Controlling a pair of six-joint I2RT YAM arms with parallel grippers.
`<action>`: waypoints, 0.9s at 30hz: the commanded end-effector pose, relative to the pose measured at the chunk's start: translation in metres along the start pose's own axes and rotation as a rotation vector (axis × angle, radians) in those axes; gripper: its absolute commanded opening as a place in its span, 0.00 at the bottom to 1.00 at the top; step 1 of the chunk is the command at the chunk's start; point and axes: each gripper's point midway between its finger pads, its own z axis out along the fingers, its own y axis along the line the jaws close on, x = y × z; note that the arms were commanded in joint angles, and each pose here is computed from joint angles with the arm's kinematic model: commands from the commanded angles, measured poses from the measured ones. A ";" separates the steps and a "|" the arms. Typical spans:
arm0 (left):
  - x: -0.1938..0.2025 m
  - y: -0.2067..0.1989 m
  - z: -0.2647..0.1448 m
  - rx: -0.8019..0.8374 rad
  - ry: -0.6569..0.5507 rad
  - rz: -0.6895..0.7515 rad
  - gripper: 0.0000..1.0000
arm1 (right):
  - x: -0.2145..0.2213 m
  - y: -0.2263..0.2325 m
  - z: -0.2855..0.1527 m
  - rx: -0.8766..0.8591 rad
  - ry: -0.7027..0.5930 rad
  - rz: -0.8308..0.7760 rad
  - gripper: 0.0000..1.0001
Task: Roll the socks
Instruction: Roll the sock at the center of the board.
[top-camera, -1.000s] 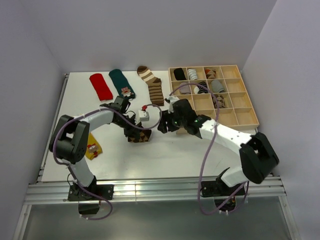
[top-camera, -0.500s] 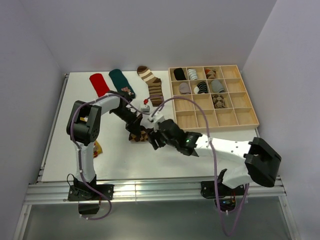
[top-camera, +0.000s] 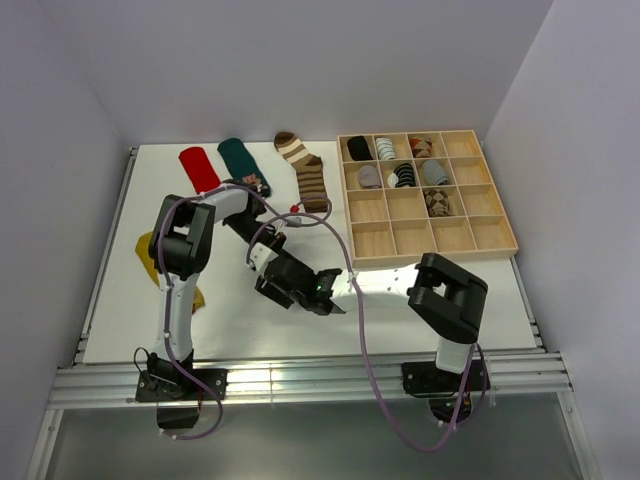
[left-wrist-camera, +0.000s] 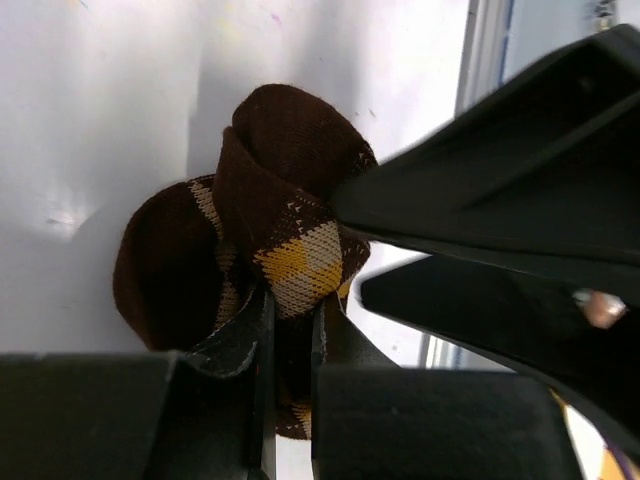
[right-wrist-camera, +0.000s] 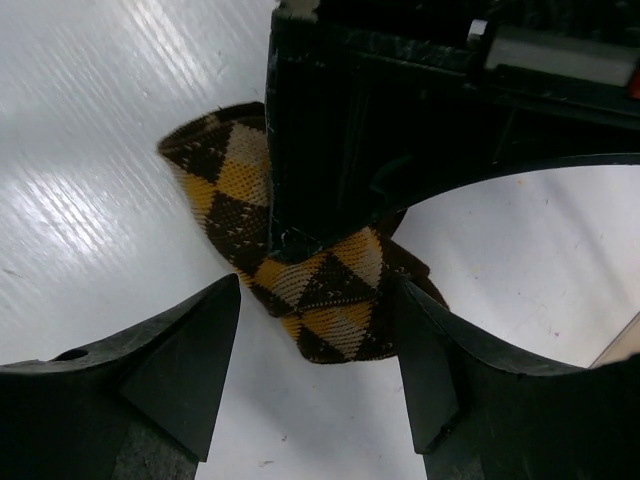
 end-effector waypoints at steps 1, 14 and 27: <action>0.026 0.022 0.006 -0.025 0.121 0.033 0.01 | -0.021 -0.008 0.001 0.066 -0.039 -0.062 0.70; 0.030 0.026 0.008 -0.005 0.143 0.005 0.00 | -0.026 0.012 0.006 0.054 -0.035 -0.131 0.71; 0.033 0.029 0.008 0.005 0.165 -0.019 0.00 | -0.012 0.035 0.017 -0.082 0.026 -0.150 0.71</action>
